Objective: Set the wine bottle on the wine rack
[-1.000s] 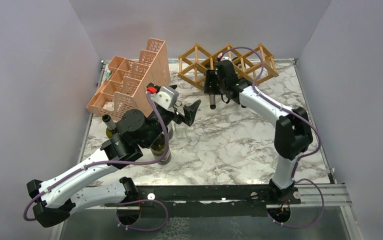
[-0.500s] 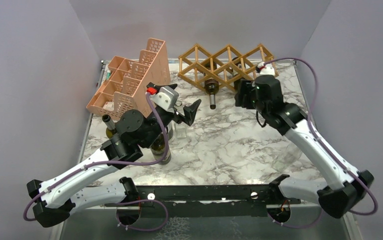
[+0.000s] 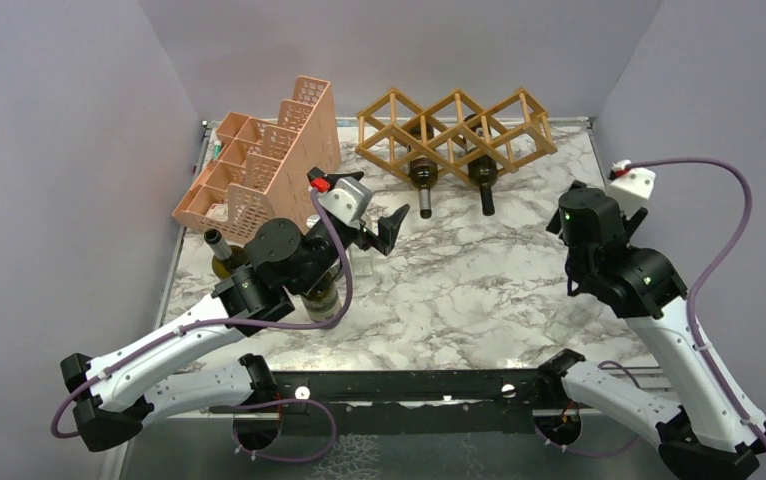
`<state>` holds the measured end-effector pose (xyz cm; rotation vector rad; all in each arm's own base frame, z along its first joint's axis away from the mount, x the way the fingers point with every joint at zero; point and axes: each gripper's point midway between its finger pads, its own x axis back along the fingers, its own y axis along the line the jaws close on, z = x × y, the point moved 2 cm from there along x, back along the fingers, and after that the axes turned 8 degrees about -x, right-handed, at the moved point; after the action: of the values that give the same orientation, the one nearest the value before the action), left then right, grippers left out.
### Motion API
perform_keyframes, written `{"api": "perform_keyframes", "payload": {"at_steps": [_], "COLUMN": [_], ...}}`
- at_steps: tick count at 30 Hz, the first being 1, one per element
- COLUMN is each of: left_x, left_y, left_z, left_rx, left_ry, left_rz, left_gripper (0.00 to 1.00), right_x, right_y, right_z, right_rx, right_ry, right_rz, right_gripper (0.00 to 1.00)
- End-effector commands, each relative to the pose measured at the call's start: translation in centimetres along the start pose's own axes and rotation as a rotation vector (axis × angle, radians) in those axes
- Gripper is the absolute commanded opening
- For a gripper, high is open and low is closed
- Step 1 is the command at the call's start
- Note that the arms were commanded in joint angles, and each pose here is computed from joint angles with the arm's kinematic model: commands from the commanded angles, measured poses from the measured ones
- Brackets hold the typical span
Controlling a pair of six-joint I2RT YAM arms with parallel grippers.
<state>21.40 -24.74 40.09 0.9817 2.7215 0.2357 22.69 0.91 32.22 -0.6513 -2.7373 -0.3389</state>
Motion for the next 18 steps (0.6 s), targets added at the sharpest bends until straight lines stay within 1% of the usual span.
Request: {"api": "perform_keyframes", "payload": {"at_steps": [1,9,13,18], "left_x": [-0.1,-0.2,-0.4,-0.5], "left_y": [-0.4,-0.8,-0.9,-1.1], "left_z": [-0.4,-0.1,-0.2,-0.2], "left_rx": [-0.004,0.004,0.012,0.024], "left_ry": [-0.032,-0.024,-0.027,-0.028], "left_rz": [0.023,0.036,0.037,0.044], "left_gripper": [0.99,0.99,0.99,0.99], "right_x": [0.7,1.6,1.9,1.5], "right_y": [-5.4,-8.4,-9.1,-9.4], "right_z": [0.5,1.9,1.7,3.1], "right_rx": [-0.092,-0.203,-0.24,-0.271], "right_ry": [-0.082,-0.121,-0.16,-0.162], "right_rz": [0.258,0.314,0.3,0.283], "right_gripper": [0.72,0.72,0.72,0.71]}}
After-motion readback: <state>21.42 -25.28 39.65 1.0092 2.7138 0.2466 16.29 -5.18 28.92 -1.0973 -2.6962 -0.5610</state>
